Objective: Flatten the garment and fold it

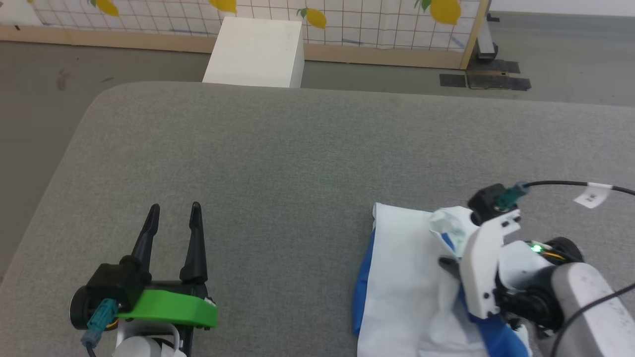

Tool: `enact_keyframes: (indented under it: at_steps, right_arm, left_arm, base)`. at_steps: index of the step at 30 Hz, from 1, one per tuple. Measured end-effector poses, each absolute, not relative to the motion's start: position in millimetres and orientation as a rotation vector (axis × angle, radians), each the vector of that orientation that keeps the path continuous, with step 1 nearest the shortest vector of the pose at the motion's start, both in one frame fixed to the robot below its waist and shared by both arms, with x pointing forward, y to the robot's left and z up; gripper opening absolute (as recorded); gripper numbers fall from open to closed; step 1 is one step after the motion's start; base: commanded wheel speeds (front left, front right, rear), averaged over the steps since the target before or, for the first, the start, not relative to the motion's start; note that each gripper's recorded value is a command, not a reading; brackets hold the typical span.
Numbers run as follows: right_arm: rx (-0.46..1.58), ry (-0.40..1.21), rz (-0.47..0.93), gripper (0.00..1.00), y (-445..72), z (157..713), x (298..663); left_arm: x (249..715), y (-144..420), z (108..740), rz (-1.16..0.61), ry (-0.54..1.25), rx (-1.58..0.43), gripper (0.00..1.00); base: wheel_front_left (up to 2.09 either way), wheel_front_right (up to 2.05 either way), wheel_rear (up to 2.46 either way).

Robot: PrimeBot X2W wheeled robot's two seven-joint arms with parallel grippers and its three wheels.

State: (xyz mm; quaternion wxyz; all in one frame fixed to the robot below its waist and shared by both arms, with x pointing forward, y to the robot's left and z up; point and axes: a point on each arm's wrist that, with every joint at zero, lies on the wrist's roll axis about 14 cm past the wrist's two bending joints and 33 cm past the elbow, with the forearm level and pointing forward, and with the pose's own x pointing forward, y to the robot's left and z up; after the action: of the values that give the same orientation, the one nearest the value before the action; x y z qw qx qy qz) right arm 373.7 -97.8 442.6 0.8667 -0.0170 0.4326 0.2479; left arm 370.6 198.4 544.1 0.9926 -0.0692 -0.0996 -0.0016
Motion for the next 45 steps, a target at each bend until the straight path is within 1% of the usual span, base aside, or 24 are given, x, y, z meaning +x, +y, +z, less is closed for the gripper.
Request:
enact_keyframes:
  at_steps: [7,12,17,18,19,20,21,25,28,31,33,35,37,41,42,45]
  right_arm:
    - [0.025,0.862,0.596,0.00,-44.2,437.2,386.4]
    - [0.017,0.881,0.586,0.00,-34.4,420.5,391.5]
    - [0.006,0.909,0.568,0.00,-31.5,401.5,389.3]
    - [0.011,0.906,0.569,0.03,-30.3,400.3,388.8]
    - [0.019,0.899,0.570,0.41,-28.7,399.9,388.6]
    - [0.021,0.892,0.575,0.85,-26.4,399.9,388.0]
    - [0.023,0.883,0.580,1.00,-24.5,400.9,388.1]
    - [0.071,0.822,0.611,1.00,-11.9,415.7,390.2]
    - [0.111,0.733,0.639,1.00,-2.9,440.9,395.0]
    - [0.137,0.627,0.636,1.00,-4.4,469.2,402.8]
    - [0.141,0.557,0.602,1.00,-17.2,486.5,410.2]
    - [0.124,0.503,0.538,1.00,-41.2,496.8,416.2]
    - [0.090,0.468,0.438,1.00,-76.9,499.8,419.0]
    - [0.042,0.486,0.284,1.00,-128.4,488.2,407.9]
    - [0.017,0.577,0.227,1.00,-145.4,464.1,390.6]
    - [0.013,0.666,0.203,1.00,-150.2,442.3,376.9]
  left_arm:
    - [367.7,203.3,538.7,0.012,-0.184,-0.139,1.00]
    - [366.3,205.9,534.3,0.023,-0.171,-0.140,1.00]
    - [366.2,207.7,531.7,0.030,-0.163,-0.141,1.00]
    - [366.3,207.5,531.8,0.030,-0.164,-0.142,1.00]
    - [366.5,207.1,531.9,0.030,-0.164,-0.144,1.00]
    - [366.7,206.7,531.9,0.029,-0.164,-0.145,1.00]
    - [367.0,206.1,531.9,0.028,-0.165,-0.146,1.00]
    - [368.1,202.4,533.0,0.017,-0.168,-0.151,1.00]
    - [368.2,198.9,534.8,0.006,-0.174,-0.156,1.00]
    - [367.8,196.0,537.3,-0.003,-0.181,-0.158,1.00]
    - [366.6,194.0,538.3,-0.009,-0.184,-0.160,1.00]
    - [365.7,191.8,539.2,-0.016,-0.186,-0.162,1.00]
    - [366.4,189.0,542.1,-0.025,-0.195,-0.163,1.00]
    - [369.2,183.8,547.0,-0.040,-0.209,-0.156,1.00]
    - [371.7,180.9,547.1,-0.048,-0.209,-0.156,1.00]
    - [374.2,179.1,543.4,-0.052,-0.198,-0.158,1.00]
  base:
    - [0.00,0.00,0.00]
    - [0.00,0.00,0.00]
    - [0.00,0.00,0.00]
    - [0.00,0.00,0.00]
    - [0.00,0.00,0.00]
    - [0.00,0.00,0.00]
    - [0.00,0.00,0.00]
    - [0.00,0.00,0.00]
    - [0.00,0.00,0.00]
    - [0.00,0.00,0.00]
    - [0.00,0.00,0.00]
    - [0.00,0.00,0.00]
    - [0.00,0.00,0.00]
    - [0.00,0.00,0.00]
    - [0.00,0.00,0.00]
    - [0.00,0.00,0.00]
